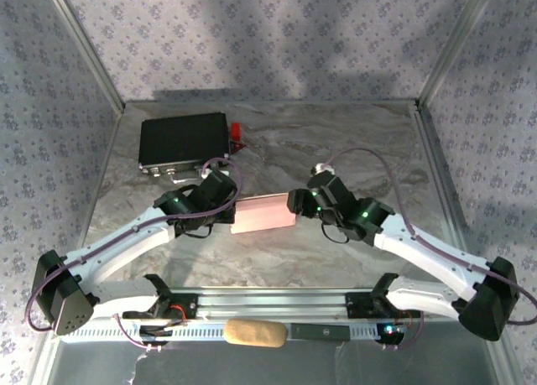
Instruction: Fold the paper box
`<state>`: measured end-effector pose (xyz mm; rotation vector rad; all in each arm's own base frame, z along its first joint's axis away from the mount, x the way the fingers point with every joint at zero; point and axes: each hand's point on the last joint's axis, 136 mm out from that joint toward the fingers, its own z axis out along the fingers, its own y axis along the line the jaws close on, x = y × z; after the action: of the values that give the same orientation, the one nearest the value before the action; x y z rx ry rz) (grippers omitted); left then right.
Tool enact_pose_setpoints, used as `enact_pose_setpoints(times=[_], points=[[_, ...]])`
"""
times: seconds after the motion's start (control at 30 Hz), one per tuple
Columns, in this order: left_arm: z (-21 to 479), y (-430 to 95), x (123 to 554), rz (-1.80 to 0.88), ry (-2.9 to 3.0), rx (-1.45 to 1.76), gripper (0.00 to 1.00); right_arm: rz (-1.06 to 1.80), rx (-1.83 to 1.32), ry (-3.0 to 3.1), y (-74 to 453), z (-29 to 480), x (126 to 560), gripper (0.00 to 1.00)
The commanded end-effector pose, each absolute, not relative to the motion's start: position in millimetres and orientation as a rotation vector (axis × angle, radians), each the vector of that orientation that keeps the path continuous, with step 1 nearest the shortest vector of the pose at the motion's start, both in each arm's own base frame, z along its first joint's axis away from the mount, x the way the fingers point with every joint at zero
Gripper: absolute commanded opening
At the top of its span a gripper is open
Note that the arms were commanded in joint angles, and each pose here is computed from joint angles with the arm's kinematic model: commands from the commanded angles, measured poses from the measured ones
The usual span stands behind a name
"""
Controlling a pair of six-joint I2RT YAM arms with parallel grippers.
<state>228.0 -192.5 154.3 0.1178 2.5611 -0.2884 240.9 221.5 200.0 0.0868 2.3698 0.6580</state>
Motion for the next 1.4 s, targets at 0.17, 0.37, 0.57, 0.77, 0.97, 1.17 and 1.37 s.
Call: enact_pose_setpoints(times=[0.17,0.37,0.57,0.77,0.97,1.17,1.37], points=[[132.5,-191.0,210.8,-0.24,2.661,0.155,0.04,1.159,0.862,2.329,226.7,197.1,239.1,0.75],[133.9,-191.9,210.4,-0.237,2.656,0.16,0.04,1.275,1.127,2.342,239.4,173.9,236.8,0.76],[134.8,-192.3,209.9,-0.236,2.655,0.165,0.04,1.322,1.219,2.301,239.5,158.7,246.1,0.76],[135.3,-195.1,210.5,-0.239,2.654,0.17,0.04,1.398,1.244,2.271,244.5,153.7,257.3,0.74],[136.1,-196.0,210.4,-0.239,2.654,0.174,0.04,1.424,1.169,2.233,243.0,171.0,259.8,0.71],[135.8,-197.0,211.1,-0.241,2.654,0.175,0.04,1.378,1.166,2.236,238.4,167.9,256.7,0.72],[135.1,-197.5,210.7,-0.238,2.657,0.179,0.04,1.369,1.218,2.258,238.6,147.2,264.9,0.7]])
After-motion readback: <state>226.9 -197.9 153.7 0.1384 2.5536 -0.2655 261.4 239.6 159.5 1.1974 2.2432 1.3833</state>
